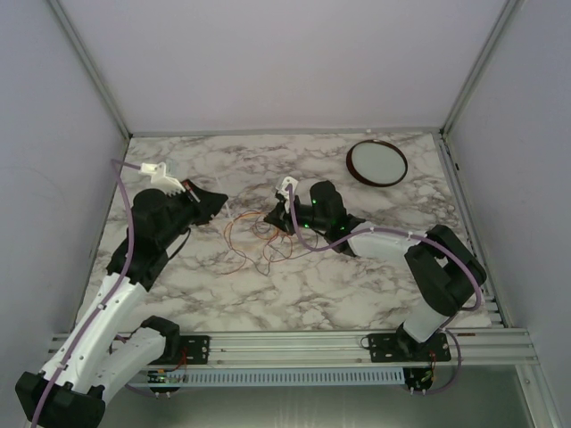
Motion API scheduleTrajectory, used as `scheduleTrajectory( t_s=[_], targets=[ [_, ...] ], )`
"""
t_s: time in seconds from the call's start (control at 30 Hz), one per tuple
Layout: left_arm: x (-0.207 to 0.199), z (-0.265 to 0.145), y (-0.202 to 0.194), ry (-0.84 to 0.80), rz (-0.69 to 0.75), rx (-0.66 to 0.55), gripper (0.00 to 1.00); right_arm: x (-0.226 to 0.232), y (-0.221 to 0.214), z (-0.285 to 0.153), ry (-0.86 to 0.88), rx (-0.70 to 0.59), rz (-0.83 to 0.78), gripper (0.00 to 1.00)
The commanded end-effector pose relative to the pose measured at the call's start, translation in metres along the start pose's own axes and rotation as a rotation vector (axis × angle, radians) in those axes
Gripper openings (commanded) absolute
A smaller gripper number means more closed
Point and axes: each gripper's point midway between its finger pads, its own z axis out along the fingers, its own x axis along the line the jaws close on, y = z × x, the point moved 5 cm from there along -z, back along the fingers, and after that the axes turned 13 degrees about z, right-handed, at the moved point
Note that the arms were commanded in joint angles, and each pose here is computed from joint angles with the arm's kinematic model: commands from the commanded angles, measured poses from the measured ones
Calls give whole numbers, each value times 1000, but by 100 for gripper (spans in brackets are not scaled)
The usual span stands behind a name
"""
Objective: Zip-tie the wires
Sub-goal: Adjust the cable at the center of the board.
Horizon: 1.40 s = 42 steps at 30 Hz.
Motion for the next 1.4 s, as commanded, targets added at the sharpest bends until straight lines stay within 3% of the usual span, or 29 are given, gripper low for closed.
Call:
scheduleTrajectory(
  t_s=[0.0, 0.23, 0.3, 0.4, 0.73, 1.1, 1.37],
  targets=[
    [-7, -4, 14, -21, 24, -30, 0, 3, 24, 1, 37, -59, -18, 7],
    [-8, -1, 11, -43, 37, -10, 0, 21, 32, -6, 147, -80, -49, 45],
    [-8, -1, 12, -41, 46, -12, 0, 22, 33, -10, 147, -86, -66, 52],
    [-8, -2, 13, -38, 57, -4, 0, 20, 38, -20, 146, -111, -83, 55],
    [-11, -4, 15, -48, 77, 5, 0, 24, 40, -41, 203, -175, -167, 55],
    [-13, -2, 15, -64, 78, 12, 0, 38, 38, -20, 358, -163, -116, 29],
    [-13, -1, 14, -70, 76, 12, 0, 44, 26, -4, 407, -132, -96, 25]
  ],
)
